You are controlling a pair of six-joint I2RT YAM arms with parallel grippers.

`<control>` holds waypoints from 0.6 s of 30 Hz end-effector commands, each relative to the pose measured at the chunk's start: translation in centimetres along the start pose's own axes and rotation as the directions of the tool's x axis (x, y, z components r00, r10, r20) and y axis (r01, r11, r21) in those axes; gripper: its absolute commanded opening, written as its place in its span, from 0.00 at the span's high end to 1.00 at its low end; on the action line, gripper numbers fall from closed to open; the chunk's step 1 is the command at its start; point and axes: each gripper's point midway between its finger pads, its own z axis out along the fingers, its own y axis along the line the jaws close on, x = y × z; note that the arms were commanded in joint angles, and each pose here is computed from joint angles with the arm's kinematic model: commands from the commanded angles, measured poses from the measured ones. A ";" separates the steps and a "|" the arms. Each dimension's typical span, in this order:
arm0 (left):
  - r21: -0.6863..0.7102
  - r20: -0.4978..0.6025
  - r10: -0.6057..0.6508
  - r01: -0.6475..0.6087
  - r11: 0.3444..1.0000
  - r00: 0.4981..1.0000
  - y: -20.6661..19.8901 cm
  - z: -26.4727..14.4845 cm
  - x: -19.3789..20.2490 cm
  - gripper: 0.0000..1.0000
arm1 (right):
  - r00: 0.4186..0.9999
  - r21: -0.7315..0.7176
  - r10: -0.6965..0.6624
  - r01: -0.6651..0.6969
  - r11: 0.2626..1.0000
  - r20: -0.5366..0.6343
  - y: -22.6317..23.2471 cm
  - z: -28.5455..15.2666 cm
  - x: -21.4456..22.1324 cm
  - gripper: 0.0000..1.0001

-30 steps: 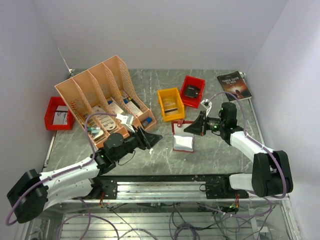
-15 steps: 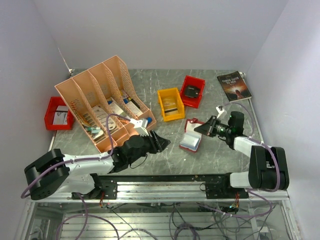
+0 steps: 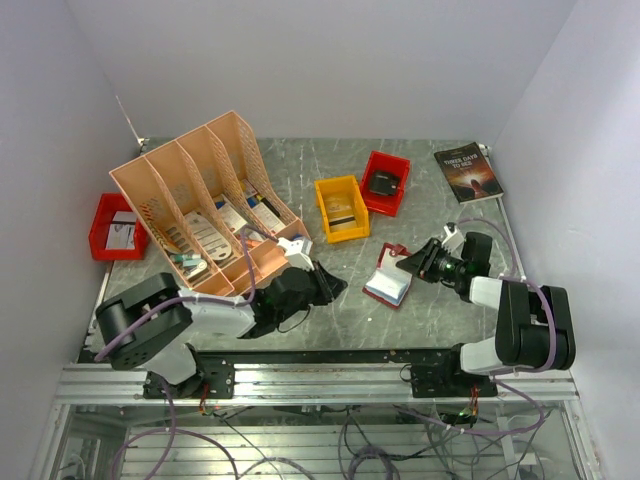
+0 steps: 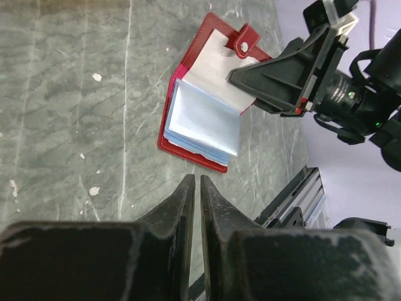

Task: Put the credit cards into the card holder
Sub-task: Open the card holder at the center of the board.

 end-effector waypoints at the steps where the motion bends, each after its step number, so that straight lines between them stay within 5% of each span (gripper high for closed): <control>1: 0.082 0.017 -0.053 0.052 0.995 0.998 -2.9 1.4 0.1 0.82 | 0.996 0.017 -0.084 0.083 0.996 0.021 0.2 -0.3 -1.6 0.68; 7: 0.058 -0.022 -0.045 0.047 0.997 0.999 -2.9 2.3 2.1 0.80 | 0.969 0.042 -0.248 0.247 0.968 0.007 0.5 -0.7 -3.3 0.60; 18: 0.067 -0.078 -0.032 0.037 0.997 0.996 -2.7 2.6 3.7 0.79 | 0.920 0.061 -0.356 0.370 0.927 -0.165 -1.2 0.1 -4.0 0.62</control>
